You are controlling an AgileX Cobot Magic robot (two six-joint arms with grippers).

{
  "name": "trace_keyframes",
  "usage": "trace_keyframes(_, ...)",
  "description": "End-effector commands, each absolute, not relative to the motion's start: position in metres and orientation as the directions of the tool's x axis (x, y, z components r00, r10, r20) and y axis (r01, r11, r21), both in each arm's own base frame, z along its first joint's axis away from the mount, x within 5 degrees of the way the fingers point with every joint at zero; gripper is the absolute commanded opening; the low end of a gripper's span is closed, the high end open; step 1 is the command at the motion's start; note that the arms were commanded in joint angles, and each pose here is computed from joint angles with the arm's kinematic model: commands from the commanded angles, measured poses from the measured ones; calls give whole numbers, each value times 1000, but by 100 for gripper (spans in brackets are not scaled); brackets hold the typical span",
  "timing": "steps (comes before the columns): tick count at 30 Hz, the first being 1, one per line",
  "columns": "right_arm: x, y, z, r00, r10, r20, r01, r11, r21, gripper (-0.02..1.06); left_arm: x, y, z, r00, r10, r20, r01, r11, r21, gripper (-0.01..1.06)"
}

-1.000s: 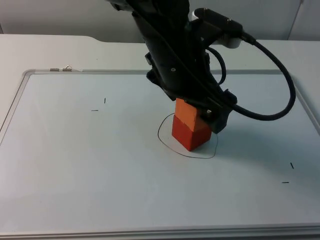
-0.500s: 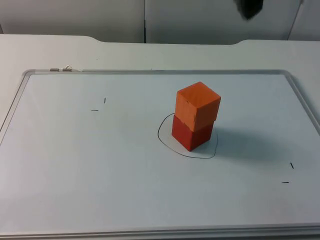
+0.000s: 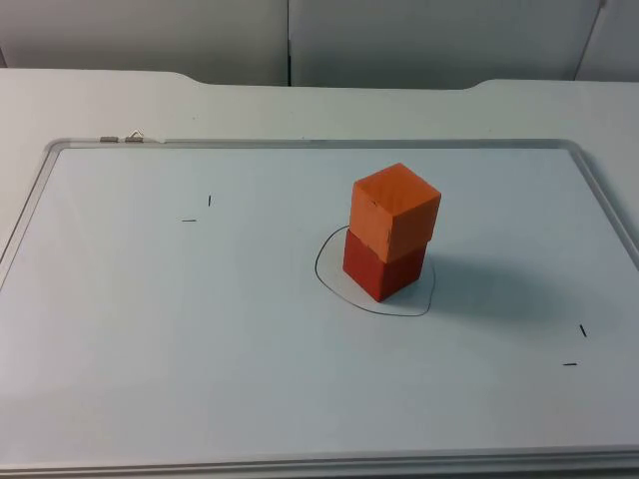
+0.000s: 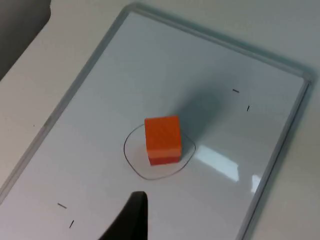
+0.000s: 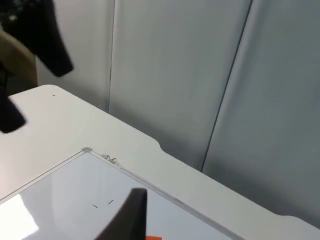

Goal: Pick up one cube with the left hand and another cube with the right hand. First place the cube in the right hand at the target position, then stack the cube in the left hand on top.

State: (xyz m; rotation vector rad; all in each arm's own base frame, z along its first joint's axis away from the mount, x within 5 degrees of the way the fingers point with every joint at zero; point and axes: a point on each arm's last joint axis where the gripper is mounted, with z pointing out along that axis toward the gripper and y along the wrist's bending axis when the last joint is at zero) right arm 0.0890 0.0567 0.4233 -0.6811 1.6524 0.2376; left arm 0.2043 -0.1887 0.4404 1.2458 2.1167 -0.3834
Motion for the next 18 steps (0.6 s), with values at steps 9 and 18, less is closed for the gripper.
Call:
trace_keyframes(9, 87, 57, 419, -77, -321, -944, -569, 791, -223, 100, 105, -105, 408, -280, 569, -773, 825, 554, 109, 105)
trace_keyframes(18, 87, 60, 413, -54, -362, -931, -601, 756, -260, 100, 27, -35, 335, -429, 319, -845, 690, 719, -79, 105)
